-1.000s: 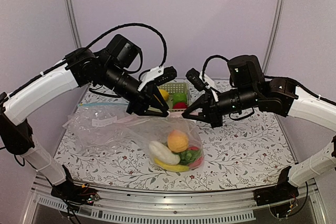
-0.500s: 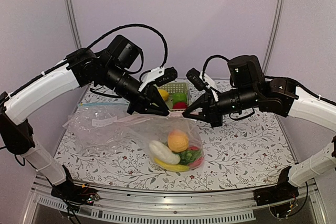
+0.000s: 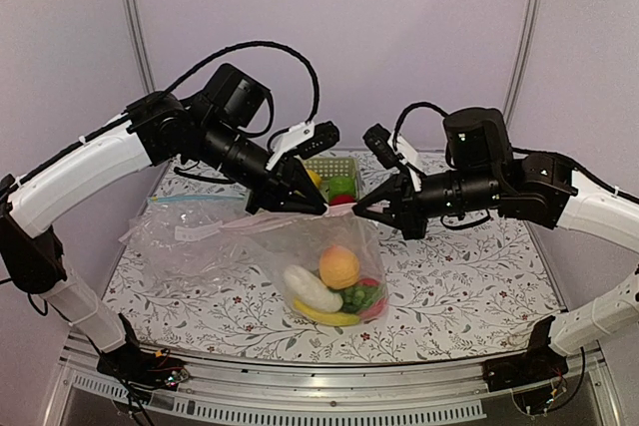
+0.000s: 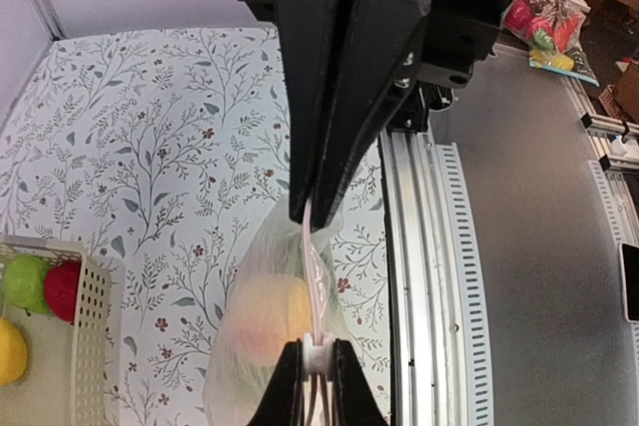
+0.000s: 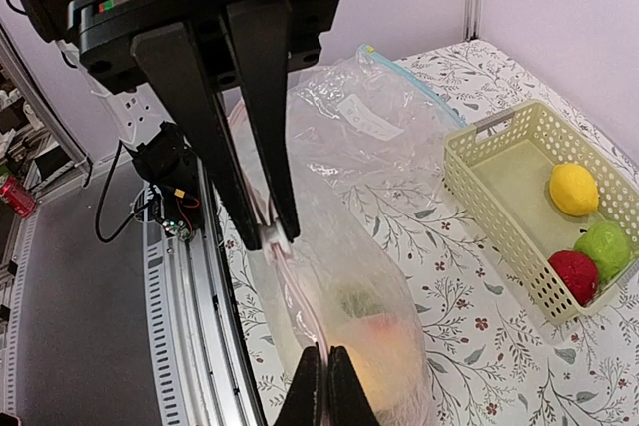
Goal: Place the food in the zip-top bag and seal the zipper
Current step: Hold the zipper from the zipper food storage bag, then zip the zipper of the food storage bag.
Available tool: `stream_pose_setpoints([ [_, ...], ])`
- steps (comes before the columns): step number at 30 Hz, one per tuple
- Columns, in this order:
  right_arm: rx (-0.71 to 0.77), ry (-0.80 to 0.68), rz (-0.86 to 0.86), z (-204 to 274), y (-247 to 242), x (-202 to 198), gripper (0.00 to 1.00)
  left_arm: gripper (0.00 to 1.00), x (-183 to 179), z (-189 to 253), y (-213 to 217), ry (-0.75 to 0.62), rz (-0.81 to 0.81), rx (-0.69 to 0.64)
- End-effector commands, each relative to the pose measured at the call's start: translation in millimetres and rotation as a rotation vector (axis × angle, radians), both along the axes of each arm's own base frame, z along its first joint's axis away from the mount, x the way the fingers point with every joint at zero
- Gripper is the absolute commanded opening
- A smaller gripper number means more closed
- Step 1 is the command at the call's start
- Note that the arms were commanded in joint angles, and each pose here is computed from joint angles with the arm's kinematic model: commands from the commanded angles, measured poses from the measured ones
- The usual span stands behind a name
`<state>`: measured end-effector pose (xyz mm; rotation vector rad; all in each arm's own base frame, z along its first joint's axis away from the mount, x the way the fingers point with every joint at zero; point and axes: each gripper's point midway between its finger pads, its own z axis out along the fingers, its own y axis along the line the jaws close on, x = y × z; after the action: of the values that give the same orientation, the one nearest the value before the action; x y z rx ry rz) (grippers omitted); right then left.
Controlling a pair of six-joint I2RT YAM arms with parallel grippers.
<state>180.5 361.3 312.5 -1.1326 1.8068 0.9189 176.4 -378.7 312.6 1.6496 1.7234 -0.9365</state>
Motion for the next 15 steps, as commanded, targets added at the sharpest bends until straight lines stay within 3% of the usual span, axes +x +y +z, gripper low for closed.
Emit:
stream_pose_setpoints([
  [1,0.001,-0.018,-0.129,5.0,-21.1,14.7,0.00,0.00,-1.5,-8.5,12.0,0.024,0.018,0.048],
  [15,0.008,-0.030,-0.265,7.6,-43.3,30.5,0.00,0.00,0.4,-11.5,13.8,0.015,0.029,0.058],
])
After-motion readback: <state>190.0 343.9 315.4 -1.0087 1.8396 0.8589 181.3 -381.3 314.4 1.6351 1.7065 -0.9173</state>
